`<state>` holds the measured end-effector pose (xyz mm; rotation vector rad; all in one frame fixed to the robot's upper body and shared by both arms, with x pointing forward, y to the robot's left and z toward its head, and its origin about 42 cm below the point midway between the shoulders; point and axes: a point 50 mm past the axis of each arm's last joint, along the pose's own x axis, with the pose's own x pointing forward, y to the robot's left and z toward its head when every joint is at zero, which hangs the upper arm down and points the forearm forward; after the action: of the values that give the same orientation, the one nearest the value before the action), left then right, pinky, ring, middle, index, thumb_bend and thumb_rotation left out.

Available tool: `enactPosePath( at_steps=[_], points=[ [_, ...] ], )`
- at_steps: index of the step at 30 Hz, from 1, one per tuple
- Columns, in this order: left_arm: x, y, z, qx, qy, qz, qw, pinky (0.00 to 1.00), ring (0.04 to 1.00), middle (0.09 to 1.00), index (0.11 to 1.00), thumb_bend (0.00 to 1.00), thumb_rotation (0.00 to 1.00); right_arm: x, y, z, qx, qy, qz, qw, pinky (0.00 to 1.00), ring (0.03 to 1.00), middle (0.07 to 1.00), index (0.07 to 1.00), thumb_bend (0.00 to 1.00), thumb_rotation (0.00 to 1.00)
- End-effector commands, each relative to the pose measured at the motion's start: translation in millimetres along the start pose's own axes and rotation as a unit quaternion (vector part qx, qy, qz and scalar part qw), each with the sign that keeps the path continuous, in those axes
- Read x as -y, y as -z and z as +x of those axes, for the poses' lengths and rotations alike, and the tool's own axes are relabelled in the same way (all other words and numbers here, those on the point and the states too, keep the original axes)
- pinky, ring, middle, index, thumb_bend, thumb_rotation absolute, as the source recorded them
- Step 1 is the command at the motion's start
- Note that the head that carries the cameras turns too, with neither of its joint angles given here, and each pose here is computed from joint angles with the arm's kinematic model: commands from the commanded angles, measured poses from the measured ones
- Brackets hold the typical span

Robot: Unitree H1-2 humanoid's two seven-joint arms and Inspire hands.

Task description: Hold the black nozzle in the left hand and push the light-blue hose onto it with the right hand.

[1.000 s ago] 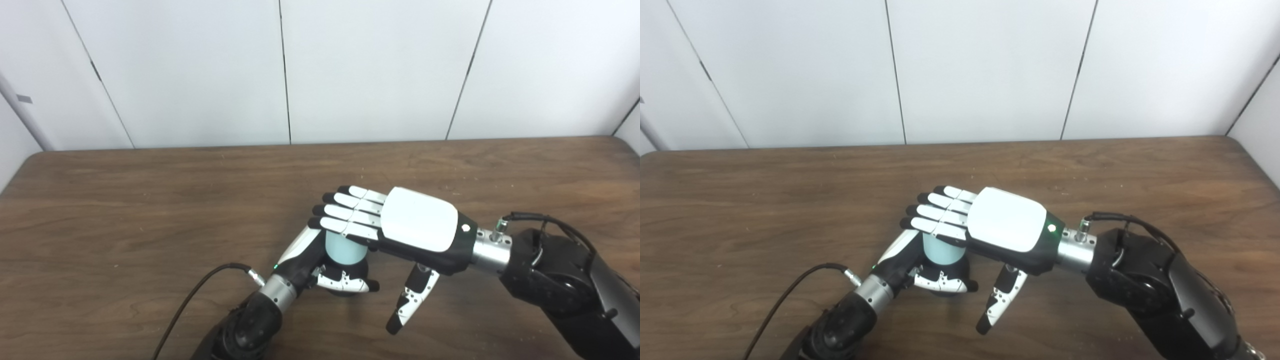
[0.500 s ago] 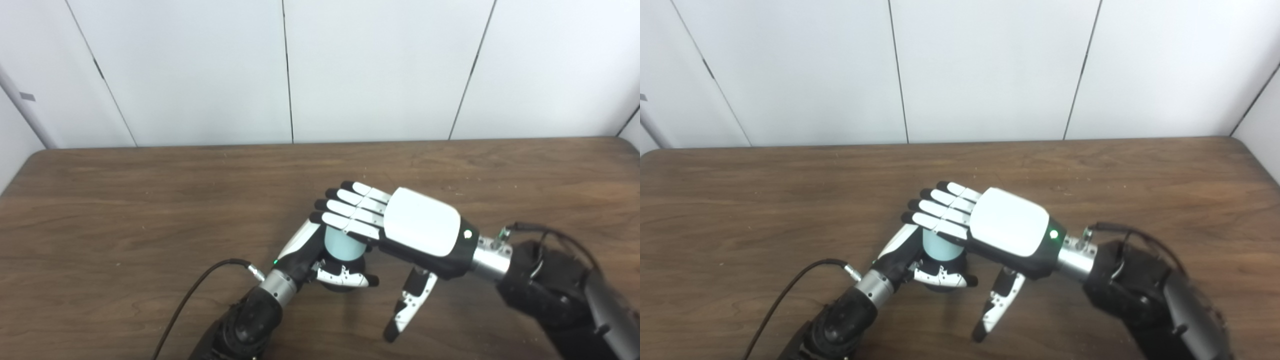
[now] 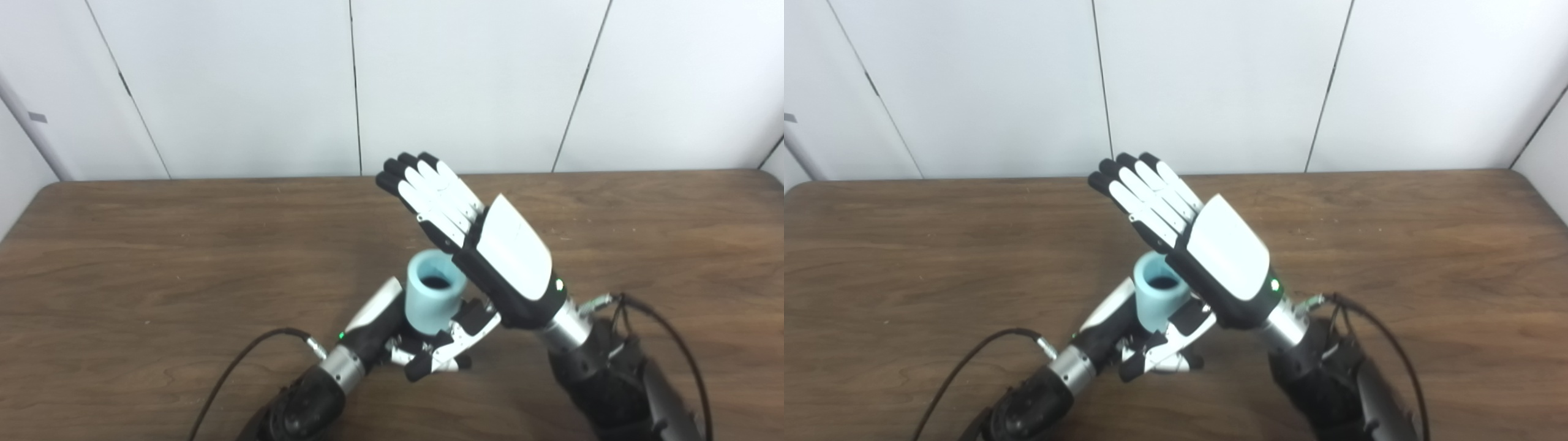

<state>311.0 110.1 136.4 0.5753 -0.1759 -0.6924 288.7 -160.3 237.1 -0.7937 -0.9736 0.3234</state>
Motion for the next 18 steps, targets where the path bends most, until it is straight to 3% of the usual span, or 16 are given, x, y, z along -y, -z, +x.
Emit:
enactPosePath(
  at_steps=[1, 8, 13, 18],
  points=[
    [-1, 16, -11, -0.031, 0.042, 0.034, 0.998, 1.0, 0.991, 0.989, 0.978, 1.0, 0.33, 12, 4, -1, -0.011, 0.023, 0.0, 1.0, 1.0, 1.0, 1.0, 1.0, 1.0, 0.64],
    [-26, 9, -24, 0.025, 0.066, 0.095, 0.993, 1.0, 1.0, 1.0, 1.0, 1.0, 0.37, 7, 14, -24, -0.066, 0.026, 0.004, 0.997, 1.0, 1.0, 1.0, 1.0, 1.0, 0.68],
    [-41, 7, -38, 0.08, 0.041, 0.083, 0.992, 1.0, 1.0, 1.0, 1.0, 1.0, 0.37, -5, 19, -43, -0.101, 0.028, 0.014, 0.994, 1.0, 1.0, 1.0, 1.0, 1.0, 0.68],
    [-51, 6, -49, 0.111, 0.001, 0.069, 0.991, 1.0, 1.0, 1.0, 1.0, 1.0, 0.36, -6, 22, -50, -0.115, 0.028, 0.02, 0.993, 1.0, 1.0, 1.0, 1.0, 1.0, 0.68]
  ],
)
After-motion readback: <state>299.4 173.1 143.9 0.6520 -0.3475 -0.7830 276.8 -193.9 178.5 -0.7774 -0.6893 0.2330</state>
